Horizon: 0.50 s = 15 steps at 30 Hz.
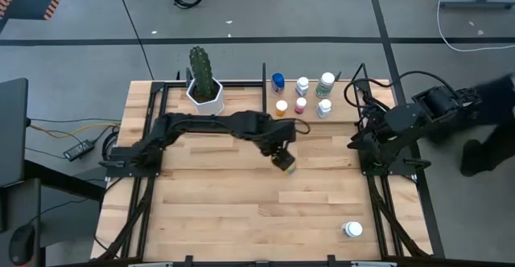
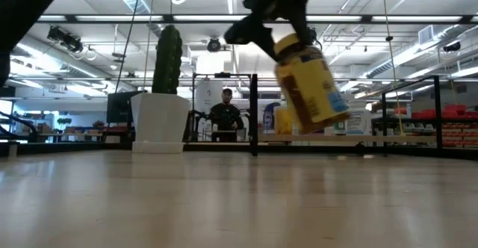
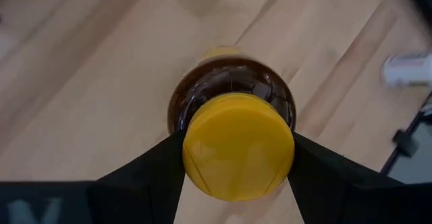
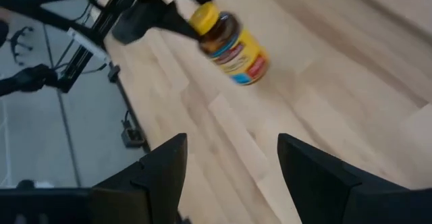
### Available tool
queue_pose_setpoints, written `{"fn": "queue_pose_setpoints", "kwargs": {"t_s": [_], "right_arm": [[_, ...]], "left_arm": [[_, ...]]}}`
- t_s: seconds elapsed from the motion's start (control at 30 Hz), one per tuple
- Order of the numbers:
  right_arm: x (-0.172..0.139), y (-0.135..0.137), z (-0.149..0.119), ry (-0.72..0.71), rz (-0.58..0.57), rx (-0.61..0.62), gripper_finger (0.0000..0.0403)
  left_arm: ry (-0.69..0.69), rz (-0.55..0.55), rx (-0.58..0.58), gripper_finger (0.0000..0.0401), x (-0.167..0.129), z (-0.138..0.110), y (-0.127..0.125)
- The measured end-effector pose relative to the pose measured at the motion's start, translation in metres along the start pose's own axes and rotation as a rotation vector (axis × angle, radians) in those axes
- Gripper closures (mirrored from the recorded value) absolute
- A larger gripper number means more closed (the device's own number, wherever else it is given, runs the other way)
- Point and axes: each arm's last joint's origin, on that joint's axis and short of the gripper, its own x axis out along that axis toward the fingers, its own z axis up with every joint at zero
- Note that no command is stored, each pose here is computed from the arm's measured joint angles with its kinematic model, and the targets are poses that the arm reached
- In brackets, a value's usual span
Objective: Pick and place medicine bottles onto shelf by color
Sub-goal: Put the yellow pill bottle on the shelf
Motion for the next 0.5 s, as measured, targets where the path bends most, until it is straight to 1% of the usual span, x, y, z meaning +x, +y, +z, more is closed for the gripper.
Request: {"fn": "queue_pose_setpoints", "kwargs": {"t_s": [0.1, 0.23, 0.37, 0.5], "right_arm": [[-0.002, -0.002, -0.002, 0.042, 0.021, -0.004, 0.0166], [-0.007, -0.007, -0.005, 0.088, 0.026, -0.007, 0.0166], [-0.012, -0.013, -0.007, 0.094, 0.031, -0.027, 0.0166], [-0.015, -0.015, -0.008, 0.086, 0.044, -0.058, 0.0166]], "left_arm": [[-0.028, -0.015, 0.014, 0.0171, 0.003, 0.014, -0.002], [-0.042, -0.021, 0.013, 0.0175, 0.015, 0.027, -0.003], [-0.039, -0.026, 0.01, 0.0171, 0.026, 0.028, -0.003], [0.0, 0.002, 0.006, 0.0171, 0.039, 0.024, 0.0]]}}
